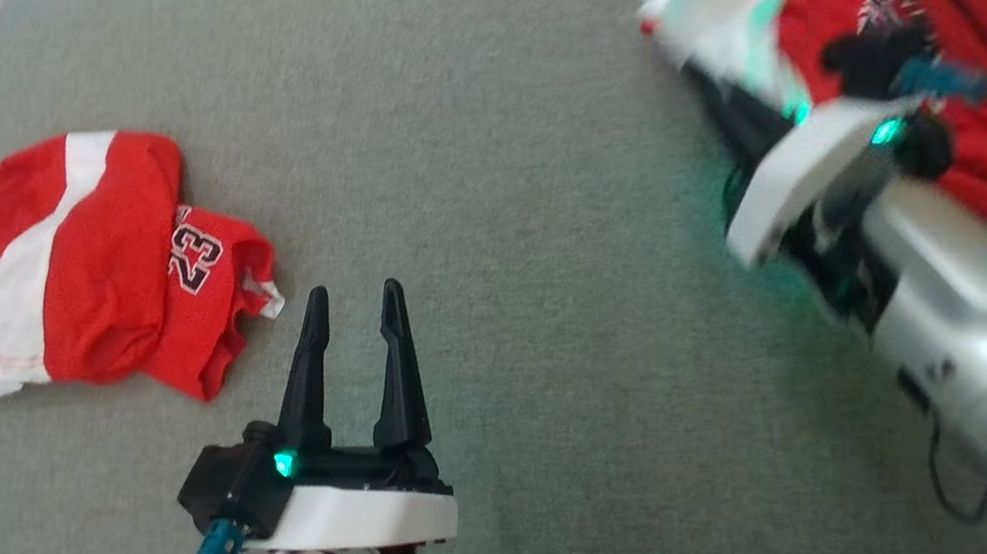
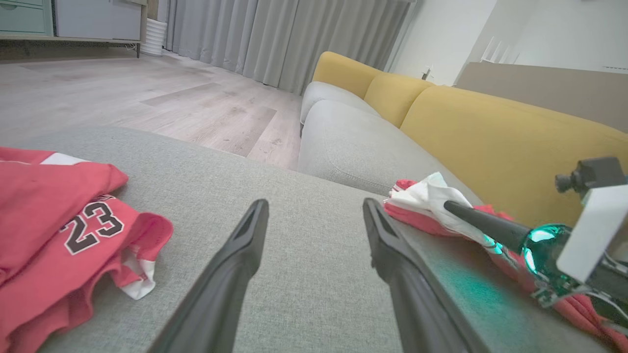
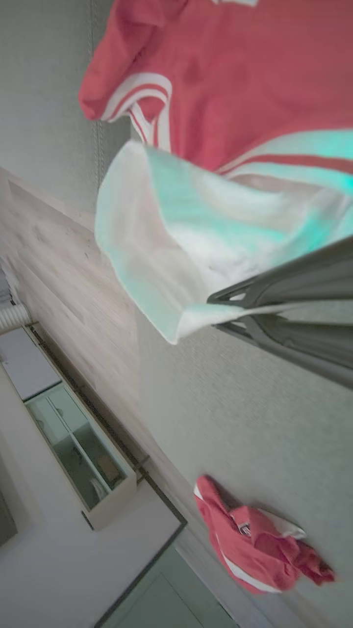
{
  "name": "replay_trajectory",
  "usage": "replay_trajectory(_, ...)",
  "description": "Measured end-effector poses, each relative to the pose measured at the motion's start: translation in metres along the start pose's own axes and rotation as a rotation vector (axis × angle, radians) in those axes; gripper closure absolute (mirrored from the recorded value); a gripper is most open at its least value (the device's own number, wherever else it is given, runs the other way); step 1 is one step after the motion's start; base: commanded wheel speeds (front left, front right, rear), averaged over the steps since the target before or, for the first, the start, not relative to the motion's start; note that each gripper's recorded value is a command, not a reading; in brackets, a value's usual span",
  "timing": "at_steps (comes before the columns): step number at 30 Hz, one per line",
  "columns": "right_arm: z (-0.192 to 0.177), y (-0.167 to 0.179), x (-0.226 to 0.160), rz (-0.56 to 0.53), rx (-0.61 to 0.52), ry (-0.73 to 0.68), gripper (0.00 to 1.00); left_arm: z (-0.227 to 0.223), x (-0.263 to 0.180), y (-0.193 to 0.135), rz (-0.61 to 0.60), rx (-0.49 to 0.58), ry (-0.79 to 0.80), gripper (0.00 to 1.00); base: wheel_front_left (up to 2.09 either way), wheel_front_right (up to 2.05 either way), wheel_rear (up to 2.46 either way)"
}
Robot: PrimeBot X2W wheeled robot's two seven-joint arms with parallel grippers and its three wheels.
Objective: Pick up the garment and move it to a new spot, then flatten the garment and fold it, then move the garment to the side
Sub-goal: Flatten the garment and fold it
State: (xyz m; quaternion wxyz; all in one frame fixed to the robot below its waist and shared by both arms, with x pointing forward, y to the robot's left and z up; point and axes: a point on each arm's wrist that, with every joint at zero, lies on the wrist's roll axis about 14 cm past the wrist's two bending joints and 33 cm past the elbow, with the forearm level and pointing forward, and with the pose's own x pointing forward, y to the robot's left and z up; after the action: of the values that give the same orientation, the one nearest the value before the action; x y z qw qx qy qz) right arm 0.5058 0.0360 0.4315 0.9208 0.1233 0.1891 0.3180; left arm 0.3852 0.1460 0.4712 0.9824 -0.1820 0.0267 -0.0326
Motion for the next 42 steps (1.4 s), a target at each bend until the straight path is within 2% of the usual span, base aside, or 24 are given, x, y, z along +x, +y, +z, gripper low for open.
replay_trajectory(10, -0.024, 0.084, -0.049, 0.249, -0.061, 0.059, 1.00, 0.003, -0.016, -0.012, -0.028, 0.002, -0.014, 0.00, 0.00, 0.00, 0.00)
replay_trajectory(15, -0.048, 0.105, -0.066, 0.315, -0.122, 0.123, 1.00, 0.007, -0.017, -0.015, -0.042, 0.005, -0.028, 0.00, 0.00, 0.00, 0.00)
replay_trajectory(16, -0.056, 0.106, -0.069, 0.316, -0.134, 0.145, 0.91, 0.007, -0.017, -0.016, -0.045, 0.004, -0.029, 0.00, 0.00, 0.00, 0.00)
replay_trajectory(17, -0.056, 0.106, -0.069, 0.316, -0.134, 0.145, 0.00, 0.007, -0.017, -0.016, -0.045, 0.004, -0.029, 0.00, 0.00, 0.00, 0.00)
replay_trajectory(19, -0.071, 0.108, -0.077, 0.321, -0.167, 0.184, 0.00, 0.006, -0.018, -0.020, -0.059, 0.010, -0.026, 0.00, 0.00, 0.00, 0.00)
replay_trajectory(25, -0.075, 0.125, -0.087, 0.348, -0.169, 0.174, 0.00, 0.008, -0.015, -0.022, -0.067, 0.016, -0.033, 0.00, 0.00, 0.00, 0.00)
replay_trajectory(28, -0.066, 0.119, -0.092, 0.324, -0.170, 0.128, 0.00, 0.007, -0.014, -0.026, -0.086, 0.023, -0.032, 0.00, 0.00, 0.00, 0.00)
replay_trajectory(33, -0.010, 0.044, -0.101, 0.078, -0.124, -0.084, 0.00, 0.013, -0.007, -0.039, -0.130, 0.027, -0.051, 0.00, 0.00, 0.00, 0.00)
replay_trajectory(38, 0.045, -0.045, -0.139, -0.214, -0.066, -0.279, 0.00, 0.021, -0.003, -0.055, -0.177, 0.026, -0.077, 0.00, 0.00, 0.00, 0.00)
replay_trajectory(42, 0.054, -0.080, -0.182, -0.369, -0.077, -0.378, 0.00, 0.024, -0.004, -0.065, -0.207, 0.022, -0.086, 0.00, 0.00, 0.00, 0.00)
